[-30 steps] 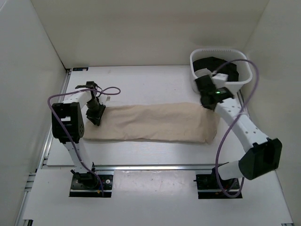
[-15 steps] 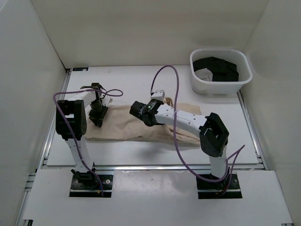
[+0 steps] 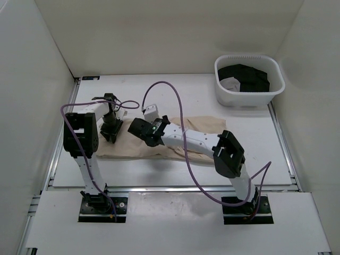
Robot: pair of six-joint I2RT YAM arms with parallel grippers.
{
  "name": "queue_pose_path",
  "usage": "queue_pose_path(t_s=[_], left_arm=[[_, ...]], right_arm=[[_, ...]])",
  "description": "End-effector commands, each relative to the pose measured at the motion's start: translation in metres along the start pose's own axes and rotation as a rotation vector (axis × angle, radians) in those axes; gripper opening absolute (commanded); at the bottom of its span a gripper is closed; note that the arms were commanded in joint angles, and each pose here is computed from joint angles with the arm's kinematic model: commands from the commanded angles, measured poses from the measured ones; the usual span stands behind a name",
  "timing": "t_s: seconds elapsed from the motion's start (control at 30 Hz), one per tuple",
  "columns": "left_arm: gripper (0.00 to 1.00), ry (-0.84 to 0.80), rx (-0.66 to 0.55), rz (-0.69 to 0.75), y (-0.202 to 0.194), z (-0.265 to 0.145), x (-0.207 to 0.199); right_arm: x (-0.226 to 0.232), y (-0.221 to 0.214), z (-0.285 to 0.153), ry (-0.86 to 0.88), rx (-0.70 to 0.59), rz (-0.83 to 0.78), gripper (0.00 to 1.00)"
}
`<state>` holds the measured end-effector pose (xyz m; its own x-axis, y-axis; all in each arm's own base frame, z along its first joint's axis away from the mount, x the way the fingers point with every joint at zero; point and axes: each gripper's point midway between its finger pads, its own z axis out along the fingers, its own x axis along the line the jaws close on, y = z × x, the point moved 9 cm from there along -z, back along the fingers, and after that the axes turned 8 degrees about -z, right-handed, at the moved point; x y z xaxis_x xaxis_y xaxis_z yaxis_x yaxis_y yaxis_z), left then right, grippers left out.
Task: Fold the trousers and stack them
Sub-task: Fold the trousers
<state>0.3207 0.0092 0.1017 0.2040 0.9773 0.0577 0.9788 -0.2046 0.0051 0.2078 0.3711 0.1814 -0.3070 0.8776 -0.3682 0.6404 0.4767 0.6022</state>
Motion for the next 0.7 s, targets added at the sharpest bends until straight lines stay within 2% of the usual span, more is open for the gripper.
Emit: queue_pose_path(t_s=[0.0,0.03,0.1,0.2,0.23,0.3,0.37,0.43,0.47,0.53,0.57,0.67], left_arm=[[0.46,0.074,-0.104,-0.01,0.015,-0.016,0.007],[0.47,0.09,-0.129,-0.014,0.021,-0.022,0.009],[0.47,0.125,-0.152,-0.019,0.021,-0.04,0.013],[0.48,0.168,-0.263,-0.025,0.032,-0.082,0.019],[0.51,0.171,-0.337,-0.018,0.041,-0.106,0.022],[0.59,0.127,-0.422,0.017,0.047,-0.14,0.016],[0.65,-0.02,-0.499,0.118,0.053,-0.179,-0.011],[0.7,-0.172,-0.49,0.217,0.057,-0.187,-0.043],[0.7,-0.23,-0.456,0.306,0.055,-0.189,-0.074],[0.7,-0.321,-0.387,0.39,0.06,-0.171,-0.11],[0.7,-0.402,-0.32,0.451,0.057,-0.155,-0.143],[0.7,-0.454,-0.247,0.476,0.059,-0.13,-0.178]], right_arm=[[-0.014,0.03,-0.064,0.113,-0.175,-0.011,0.82],[-0.023,0.033,-0.08,0.137,-0.209,0.013,0.82],[-0.036,0.022,-0.084,0.114,-0.201,0.046,0.82],[-0.08,0.012,-0.09,0.042,-0.192,0.165,0.81],[-0.097,-0.002,-0.088,0.018,-0.178,0.231,0.81],[-0.134,-0.019,-0.081,-0.021,-0.139,0.351,0.77],[-0.148,-0.057,-0.053,-0.041,-0.036,0.391,0.77],[-0.172,-0.076,-0.037,-0.009,0.05,0.491,0.77],[-0.178,-0.086,-0.028,-0.005,0.087,0.521,0.77],[-0.196,-0.11,-0.005,-0.015,0.151,0.603,0.79],[-0.205,-0.114,0.004,0.018,0.166,0.65,0.79],[-0.214,-0.135,0.018,0.043,0.221,0.692,0.81]])
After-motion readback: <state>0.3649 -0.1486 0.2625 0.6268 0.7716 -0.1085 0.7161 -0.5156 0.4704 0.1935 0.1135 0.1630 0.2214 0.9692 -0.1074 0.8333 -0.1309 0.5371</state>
